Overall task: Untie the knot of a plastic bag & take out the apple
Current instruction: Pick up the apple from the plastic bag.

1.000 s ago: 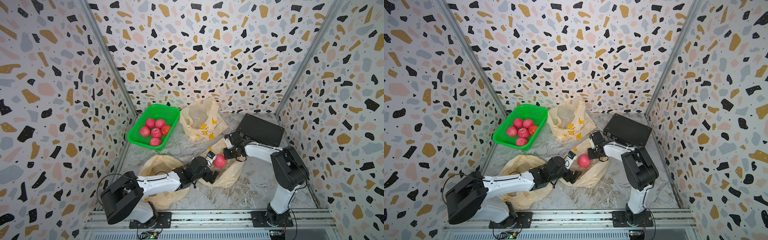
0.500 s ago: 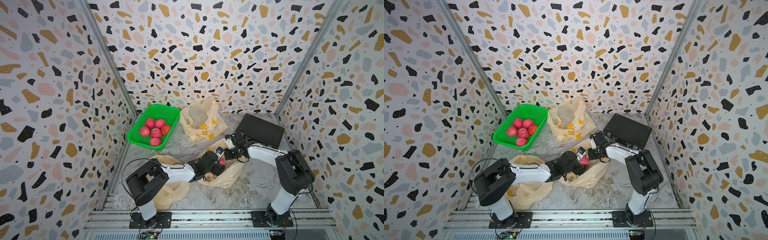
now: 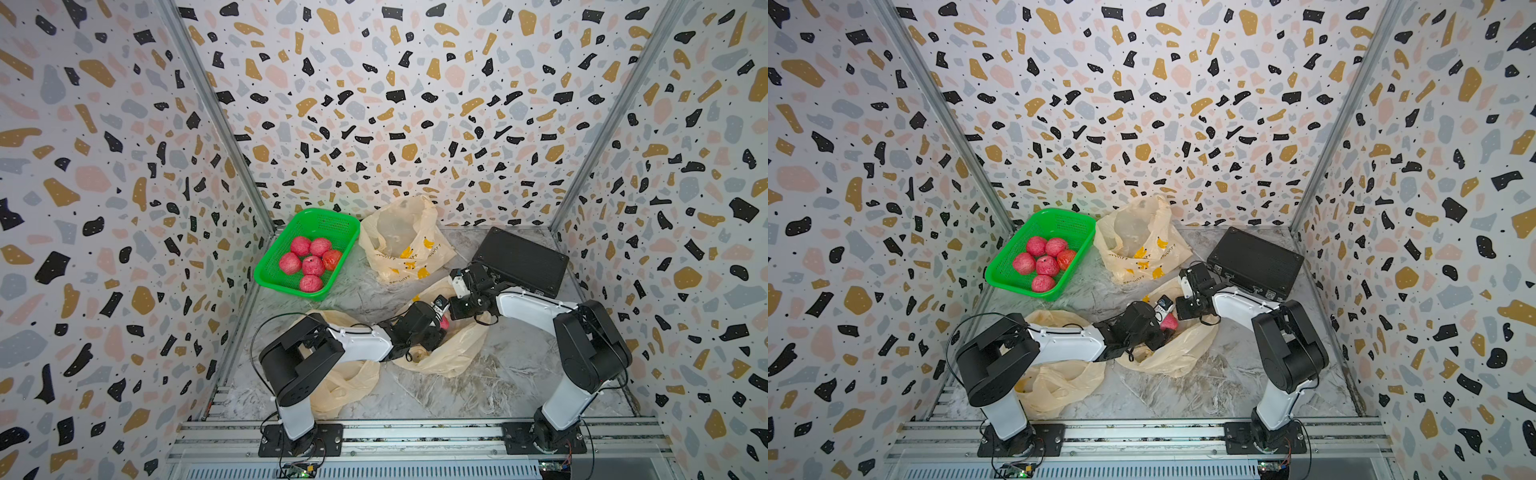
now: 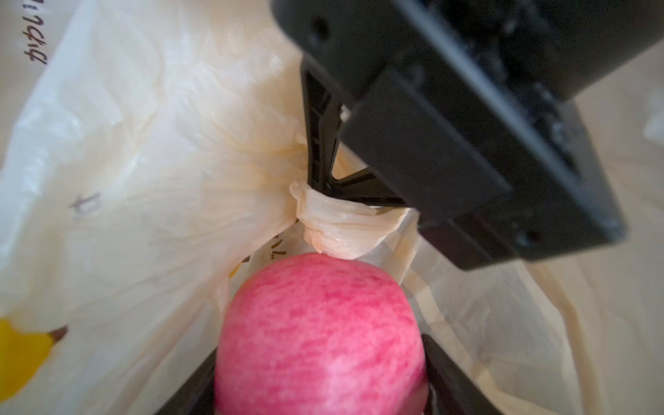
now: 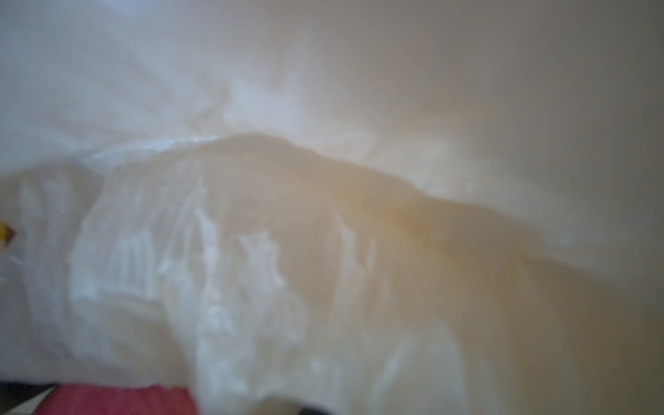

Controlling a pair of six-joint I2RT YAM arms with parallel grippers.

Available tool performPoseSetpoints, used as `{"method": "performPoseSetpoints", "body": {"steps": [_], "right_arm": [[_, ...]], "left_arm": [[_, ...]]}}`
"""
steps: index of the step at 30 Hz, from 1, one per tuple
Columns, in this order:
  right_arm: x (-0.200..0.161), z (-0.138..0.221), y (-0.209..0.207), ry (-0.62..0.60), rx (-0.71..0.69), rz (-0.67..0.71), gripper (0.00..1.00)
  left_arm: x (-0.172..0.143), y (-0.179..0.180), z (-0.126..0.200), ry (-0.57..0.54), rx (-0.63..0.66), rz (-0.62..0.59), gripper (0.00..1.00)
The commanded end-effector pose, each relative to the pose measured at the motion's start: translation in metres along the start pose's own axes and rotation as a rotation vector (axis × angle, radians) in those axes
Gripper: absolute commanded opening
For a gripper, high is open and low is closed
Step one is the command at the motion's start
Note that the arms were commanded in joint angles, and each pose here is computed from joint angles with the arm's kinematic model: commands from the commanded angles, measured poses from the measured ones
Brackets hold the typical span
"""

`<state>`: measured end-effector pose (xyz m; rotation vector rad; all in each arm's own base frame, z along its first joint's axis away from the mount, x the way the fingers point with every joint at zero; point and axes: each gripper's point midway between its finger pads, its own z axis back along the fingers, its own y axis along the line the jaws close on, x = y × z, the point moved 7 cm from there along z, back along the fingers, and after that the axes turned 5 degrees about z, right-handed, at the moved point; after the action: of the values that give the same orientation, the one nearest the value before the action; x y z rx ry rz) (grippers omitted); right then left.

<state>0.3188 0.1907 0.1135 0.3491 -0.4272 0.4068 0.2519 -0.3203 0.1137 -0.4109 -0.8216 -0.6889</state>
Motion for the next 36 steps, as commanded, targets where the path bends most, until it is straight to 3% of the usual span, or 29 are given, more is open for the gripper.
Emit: {"method": "performPoseSetpoints", "body": {"steps": [1, 8, 13, 20, 25, 30, 33, 36], "right_arm": [[0.003, 0.010, 0.003, -0.012, -0.006, 0.015, 0.00], [0.006, 0.006, 0.000, 0.004, -0.006, 0.008, 0.00], [0.008, 0.004, 0.000, 0.006, -0.003, 0.007, 0.00], [0.010, 0.006, 0.002, 0.005, 0.012, 0.010, 0.00], [0.009, 0.010, 0.003, 0.004, 0.010, 0.018, 0.00], [0.008, 0.013, 0.004, 0.009, 0.012, 0.022, 0.00], [0.010, 0.015, 0.006, 0.009, 0.028, 0.022, 0.18], [0.014, 0.018, 0.008, 0.011, 0.040, 0.022, 0.51]], "left_arm": [[0.024, -0.001, 0.021, -0.069, -0.051, 0.021, 0.62], [0.044, 0.005, 0.081, -0.116, -0.141, 0.053, 0.60], [0.053, 0.009, 0.123, -0.187, -0.210, 0.083, 0.72], [0.050, 0.024, 0.108, -0.166, -0.309, 0.232, 0.72], [0.062, 0.053, 0.121, -0.353, -0.260, 0.378, 0.70], [0.101, 0.071, 0.161, -0.468, -0.217, 0.376, 0.69], [0.118, 0.083, 0.182, -0.492, -0.167, 0.396, 0.67], [0.125, 0.102, 0.198, -0.460, -0.045, 0.419, 0.66]]}}
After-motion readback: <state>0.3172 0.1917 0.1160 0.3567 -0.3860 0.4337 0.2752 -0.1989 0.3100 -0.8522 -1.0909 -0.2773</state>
